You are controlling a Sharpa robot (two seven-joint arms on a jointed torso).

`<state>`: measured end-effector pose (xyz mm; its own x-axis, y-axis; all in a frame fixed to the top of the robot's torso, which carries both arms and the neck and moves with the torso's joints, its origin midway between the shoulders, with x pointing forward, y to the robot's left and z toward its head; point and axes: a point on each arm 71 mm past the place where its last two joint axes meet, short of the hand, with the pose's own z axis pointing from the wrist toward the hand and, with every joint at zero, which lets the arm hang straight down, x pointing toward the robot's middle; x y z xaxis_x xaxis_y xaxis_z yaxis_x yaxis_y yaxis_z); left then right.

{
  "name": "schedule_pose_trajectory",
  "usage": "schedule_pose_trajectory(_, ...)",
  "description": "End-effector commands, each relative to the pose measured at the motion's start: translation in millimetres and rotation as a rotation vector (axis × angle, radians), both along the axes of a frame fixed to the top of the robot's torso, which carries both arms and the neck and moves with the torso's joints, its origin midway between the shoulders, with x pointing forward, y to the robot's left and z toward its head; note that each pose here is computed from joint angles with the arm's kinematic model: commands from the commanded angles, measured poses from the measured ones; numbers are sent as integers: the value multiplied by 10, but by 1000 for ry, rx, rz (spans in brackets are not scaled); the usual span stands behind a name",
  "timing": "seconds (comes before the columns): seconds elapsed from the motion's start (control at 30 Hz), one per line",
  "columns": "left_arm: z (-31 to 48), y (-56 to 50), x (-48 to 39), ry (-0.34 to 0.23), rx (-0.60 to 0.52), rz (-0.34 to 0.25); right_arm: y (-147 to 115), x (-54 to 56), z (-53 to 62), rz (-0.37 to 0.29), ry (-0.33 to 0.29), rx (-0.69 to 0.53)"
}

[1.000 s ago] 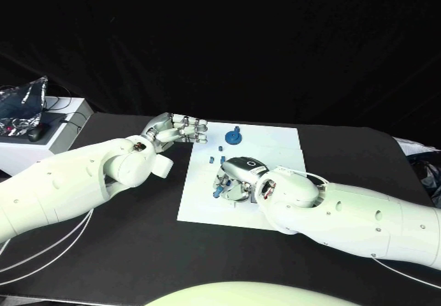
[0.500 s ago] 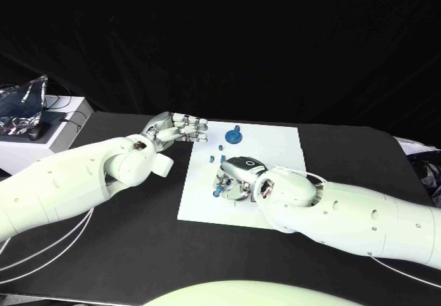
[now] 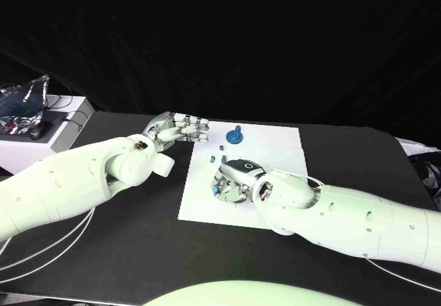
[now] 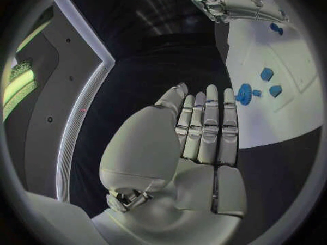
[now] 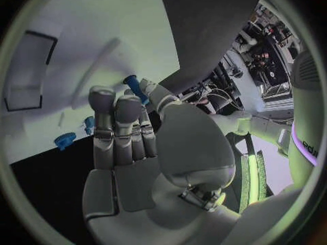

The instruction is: Assemble the parts on the task board

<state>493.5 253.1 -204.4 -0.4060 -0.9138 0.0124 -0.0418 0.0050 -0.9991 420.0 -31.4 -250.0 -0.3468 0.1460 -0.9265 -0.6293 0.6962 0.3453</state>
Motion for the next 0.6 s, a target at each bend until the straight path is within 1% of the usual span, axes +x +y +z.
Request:
schedule_pose_trajectory(0.03, 3, -31, -1, 2, -16, -18, 12, -48, -33, 39, 18, 22)
schedule_pose_trajectory(0.17, 1, -35, -1, 3, -17, -19, -25, -37, -41, 31, 11, 21)
schedule_pose_trajectory(0.33, -1, -29, 0, 4, -16, -18, -72, -18, -24, 11, -15, 44)
schedule_pose_trajectory(0.6, -11, -15, 1, 5, -14, -10, -183, -14, 72, -34, -83, 155)
